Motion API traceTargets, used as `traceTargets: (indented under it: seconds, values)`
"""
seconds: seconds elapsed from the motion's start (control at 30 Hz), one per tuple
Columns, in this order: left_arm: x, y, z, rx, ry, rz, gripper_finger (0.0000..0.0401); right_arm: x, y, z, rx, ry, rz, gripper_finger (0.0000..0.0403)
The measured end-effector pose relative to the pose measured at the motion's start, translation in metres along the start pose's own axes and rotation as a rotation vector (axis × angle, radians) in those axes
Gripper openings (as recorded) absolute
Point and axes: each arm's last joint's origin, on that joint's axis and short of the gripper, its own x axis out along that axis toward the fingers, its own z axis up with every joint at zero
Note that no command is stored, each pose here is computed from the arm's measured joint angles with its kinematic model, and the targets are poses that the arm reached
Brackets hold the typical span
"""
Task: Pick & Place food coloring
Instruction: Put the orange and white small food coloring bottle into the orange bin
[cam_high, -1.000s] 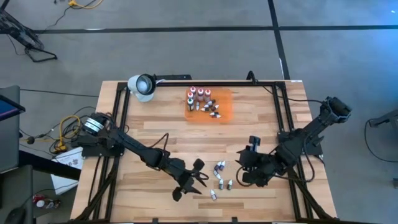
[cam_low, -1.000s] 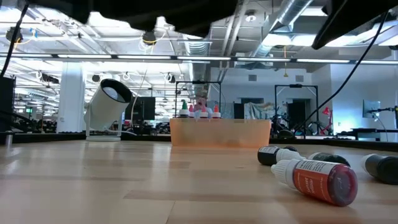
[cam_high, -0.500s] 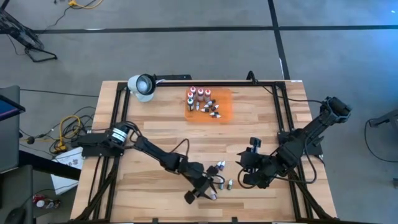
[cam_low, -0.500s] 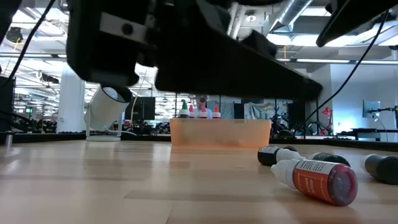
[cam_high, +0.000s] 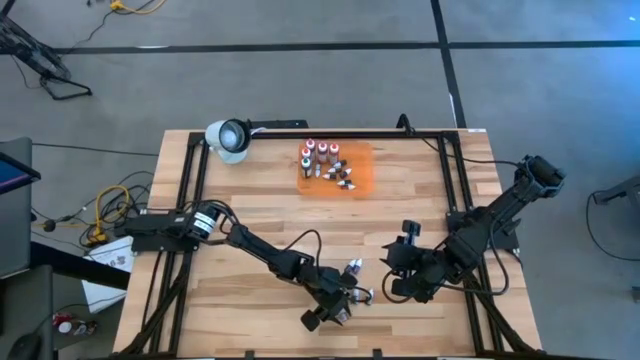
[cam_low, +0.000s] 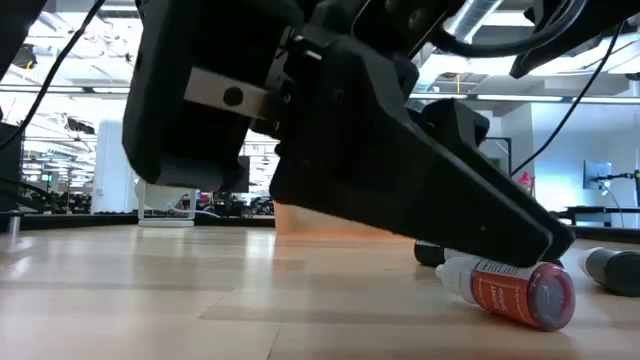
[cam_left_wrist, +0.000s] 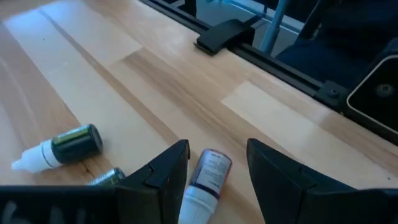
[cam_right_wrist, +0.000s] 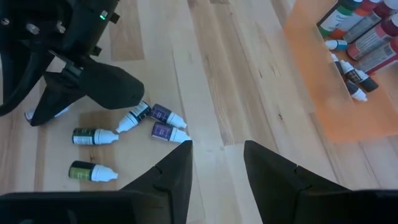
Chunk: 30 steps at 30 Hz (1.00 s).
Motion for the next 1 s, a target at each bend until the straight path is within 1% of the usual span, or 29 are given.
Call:
traceTargets:
  seconds: [0.2, 0.4, 0.77, 1.0]
  values:
    - [-0.0002, -0.0009, -0.0040, -0.010, 0.043, -0.002, 0.0160, 0.0000, 0.0000, 0.0000, 0.000, 0.000, 0.000, 0.0138]
    - [-0.0003, -0.0001, -0.0060, -0.016, 0.071, 0.039, 0.0155, 0.0000, 0.0000, 0.0000, 0.000, 0.000, 0.000, 0.0137]
    - [-0.0005, 0.0002, -0.0063, -0.018, 0.075, 0.046, 0.0101, 0.0000, 0.0000, 0.0000, -0.001, 0.000, 0.000, 0.0136]
    - [-0.0013, 0.0013, -0.0066, -0.019, 0.097, 0.091, 0.0076, 0.0000, 0.0000, 0.0000, -0.001, 0.000, 0.000, 0.0133]
